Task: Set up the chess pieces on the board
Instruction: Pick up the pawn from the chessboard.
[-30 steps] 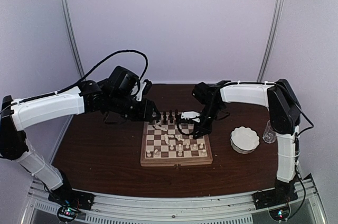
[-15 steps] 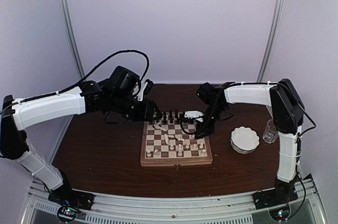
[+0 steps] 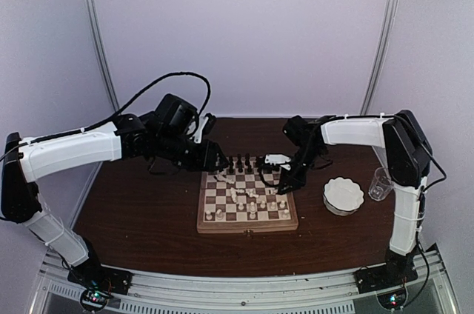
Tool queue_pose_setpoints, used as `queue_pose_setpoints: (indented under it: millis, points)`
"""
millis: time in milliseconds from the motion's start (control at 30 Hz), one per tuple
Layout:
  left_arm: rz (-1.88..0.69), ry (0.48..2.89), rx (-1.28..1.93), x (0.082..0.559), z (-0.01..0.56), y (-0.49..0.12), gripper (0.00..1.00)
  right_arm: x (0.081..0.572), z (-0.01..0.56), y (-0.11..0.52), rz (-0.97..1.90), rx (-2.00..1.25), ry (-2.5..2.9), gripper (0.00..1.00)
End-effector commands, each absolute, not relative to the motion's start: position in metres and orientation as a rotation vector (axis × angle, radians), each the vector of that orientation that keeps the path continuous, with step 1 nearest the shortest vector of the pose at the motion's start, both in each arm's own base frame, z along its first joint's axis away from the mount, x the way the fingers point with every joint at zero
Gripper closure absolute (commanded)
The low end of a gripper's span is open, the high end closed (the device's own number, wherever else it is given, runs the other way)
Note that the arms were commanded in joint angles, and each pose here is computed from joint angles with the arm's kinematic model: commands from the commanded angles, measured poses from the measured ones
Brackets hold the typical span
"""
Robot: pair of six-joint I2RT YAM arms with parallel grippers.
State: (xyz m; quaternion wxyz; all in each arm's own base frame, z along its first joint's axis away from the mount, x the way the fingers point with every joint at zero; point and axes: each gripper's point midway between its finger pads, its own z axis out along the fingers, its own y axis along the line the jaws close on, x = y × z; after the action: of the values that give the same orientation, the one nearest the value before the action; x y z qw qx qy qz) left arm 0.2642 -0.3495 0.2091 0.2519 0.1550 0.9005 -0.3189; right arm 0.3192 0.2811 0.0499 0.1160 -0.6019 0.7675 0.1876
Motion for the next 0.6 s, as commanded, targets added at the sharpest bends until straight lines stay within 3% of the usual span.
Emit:
queue_pose_setpoints:
  millis: [0,567]
  points:
    - [-0.892,2.426,0.421,0.269,0.209,-0.355,0.52,0.312,0.044,0.279,0.575,-1.821,2.236,0.68]
    - [-0.892,2.434,0.418,0.272,0.198,-0.359,0.52,0.31,0.031,0.285,0.481,-1.907,2.213,0.78]
